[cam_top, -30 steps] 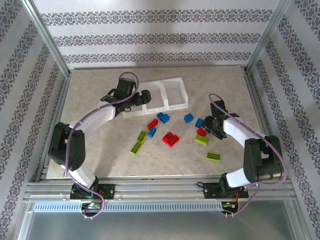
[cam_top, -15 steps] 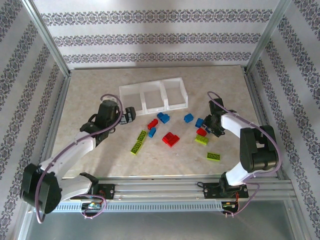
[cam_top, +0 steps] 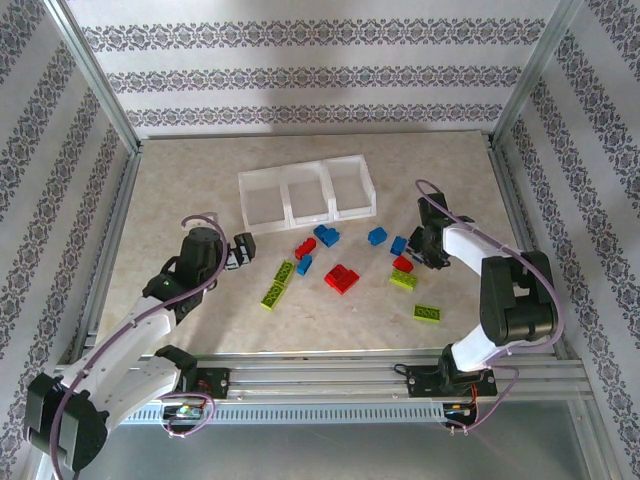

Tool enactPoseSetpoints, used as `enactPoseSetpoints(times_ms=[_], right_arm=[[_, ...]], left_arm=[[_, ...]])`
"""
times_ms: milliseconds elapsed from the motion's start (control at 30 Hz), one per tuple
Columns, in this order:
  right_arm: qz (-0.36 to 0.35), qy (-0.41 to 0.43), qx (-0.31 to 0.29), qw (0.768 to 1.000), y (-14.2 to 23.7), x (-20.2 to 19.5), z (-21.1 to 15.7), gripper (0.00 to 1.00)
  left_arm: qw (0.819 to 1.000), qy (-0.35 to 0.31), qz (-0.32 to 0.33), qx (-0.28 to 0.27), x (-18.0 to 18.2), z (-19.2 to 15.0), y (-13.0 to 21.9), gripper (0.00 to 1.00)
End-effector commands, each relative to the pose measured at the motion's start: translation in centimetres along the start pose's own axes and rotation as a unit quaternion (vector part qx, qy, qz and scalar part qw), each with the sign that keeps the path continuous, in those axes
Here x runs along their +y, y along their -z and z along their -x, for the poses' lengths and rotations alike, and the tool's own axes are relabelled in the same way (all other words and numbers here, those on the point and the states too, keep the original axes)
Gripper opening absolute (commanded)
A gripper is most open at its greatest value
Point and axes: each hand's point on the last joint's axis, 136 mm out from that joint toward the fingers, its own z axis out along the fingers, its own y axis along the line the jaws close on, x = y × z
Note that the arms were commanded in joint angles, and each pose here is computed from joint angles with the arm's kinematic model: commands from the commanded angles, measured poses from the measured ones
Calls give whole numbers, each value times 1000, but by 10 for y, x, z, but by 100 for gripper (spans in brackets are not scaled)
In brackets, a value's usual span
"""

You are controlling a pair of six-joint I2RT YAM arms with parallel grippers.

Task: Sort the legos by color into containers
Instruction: Pick up the lego from the middle-right of the table, then place the lego in the container.

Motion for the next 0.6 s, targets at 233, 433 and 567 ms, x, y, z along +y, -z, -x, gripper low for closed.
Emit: enactPoseSetpoints(times_ms=[233,433,567], right_arm=[[50,99,-68,991,55,70,24,29],[69,179,-83,978,68,135,27,29],[87,213,-82,970,67,174,27,29]], left_arm=[[1000,29,-1,-2,13,-12,7,100],[999,45,9,7,21,-21,4,100],[999,44,12,7,23,-22,5,100]])
